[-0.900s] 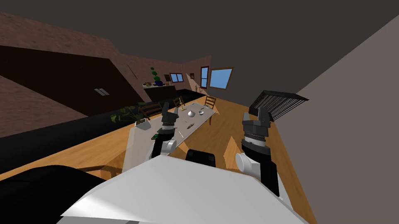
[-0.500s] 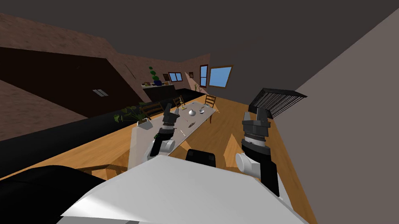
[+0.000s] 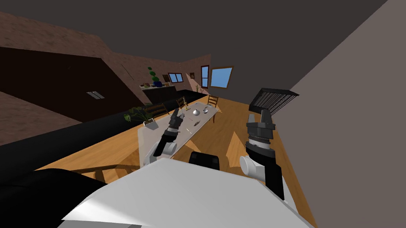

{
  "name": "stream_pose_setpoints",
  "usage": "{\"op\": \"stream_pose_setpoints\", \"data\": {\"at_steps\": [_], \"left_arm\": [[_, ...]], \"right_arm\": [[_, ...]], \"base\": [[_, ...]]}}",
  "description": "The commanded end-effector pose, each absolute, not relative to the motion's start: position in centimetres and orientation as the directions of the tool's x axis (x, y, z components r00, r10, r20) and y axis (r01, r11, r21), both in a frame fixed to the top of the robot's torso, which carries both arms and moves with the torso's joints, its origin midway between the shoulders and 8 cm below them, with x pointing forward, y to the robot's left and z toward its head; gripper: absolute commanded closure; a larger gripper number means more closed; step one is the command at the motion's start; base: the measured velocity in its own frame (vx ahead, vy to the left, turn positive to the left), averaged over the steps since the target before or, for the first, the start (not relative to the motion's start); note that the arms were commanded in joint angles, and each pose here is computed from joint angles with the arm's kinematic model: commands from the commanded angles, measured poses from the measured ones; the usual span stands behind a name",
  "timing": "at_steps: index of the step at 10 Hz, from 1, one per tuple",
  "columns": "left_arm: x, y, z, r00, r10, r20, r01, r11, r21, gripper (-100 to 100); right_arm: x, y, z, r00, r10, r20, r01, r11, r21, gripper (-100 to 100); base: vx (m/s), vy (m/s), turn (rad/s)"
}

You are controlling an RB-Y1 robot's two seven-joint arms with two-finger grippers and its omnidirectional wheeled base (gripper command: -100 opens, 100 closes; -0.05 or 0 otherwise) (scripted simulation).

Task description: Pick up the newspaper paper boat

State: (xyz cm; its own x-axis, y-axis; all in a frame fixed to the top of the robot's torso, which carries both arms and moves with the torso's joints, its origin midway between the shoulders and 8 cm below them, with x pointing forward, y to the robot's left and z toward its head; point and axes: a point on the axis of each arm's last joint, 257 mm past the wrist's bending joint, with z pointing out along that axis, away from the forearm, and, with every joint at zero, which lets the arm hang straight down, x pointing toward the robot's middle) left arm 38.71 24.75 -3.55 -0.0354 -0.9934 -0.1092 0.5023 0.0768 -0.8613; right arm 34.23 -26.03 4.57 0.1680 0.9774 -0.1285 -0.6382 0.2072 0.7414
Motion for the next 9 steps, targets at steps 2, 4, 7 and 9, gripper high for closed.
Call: {"op": "stream_pose_setpoints", "data": {"at_steps": [2, 4, 7, 9], "left_arm": [[39.6, 24.7, -6.2, -0.056, -0.991, -0.124, 0.447, 0.086, -0.89, -100], [40.6, 24.8, -9.8, -0.078, -0.986, -0.148, 0.371, 0.109, -0.922, -100], [41.3, 24.9, -14.4, -0.101, -0.978, -0.18, 0.277, 0.147, -0.95, -100], [41.5, 25.0, -16.9, -0.114, -0.973, -0.2, 0.225, 0.17, -0.959, -100]], "right_arm": [[34.2, -26.0, 4.6, 0.168, 0.977, -0.128, -0.638, 0.207, 0.742, 0], [34.2, -26.0, 4.6, 0.168, 0.977, -0.128, -0.638, 0.207, 0.742, 0], [34.2, -26.0, 4.6, 0.168, 0.977, -0.128, -0.638, 0.207, 0.742, 0], [34.2, -26.0, 4.6, 0.168, 0.977, -0.128, -0.638, 0.207, 0.742, 0]], "base": [[-0.184, 0.062, -0.097], [-0.106, 0.068, -0.124], [-0.128, 0.071, -0.085], [-0.095, 0.04, -0.101]]}}
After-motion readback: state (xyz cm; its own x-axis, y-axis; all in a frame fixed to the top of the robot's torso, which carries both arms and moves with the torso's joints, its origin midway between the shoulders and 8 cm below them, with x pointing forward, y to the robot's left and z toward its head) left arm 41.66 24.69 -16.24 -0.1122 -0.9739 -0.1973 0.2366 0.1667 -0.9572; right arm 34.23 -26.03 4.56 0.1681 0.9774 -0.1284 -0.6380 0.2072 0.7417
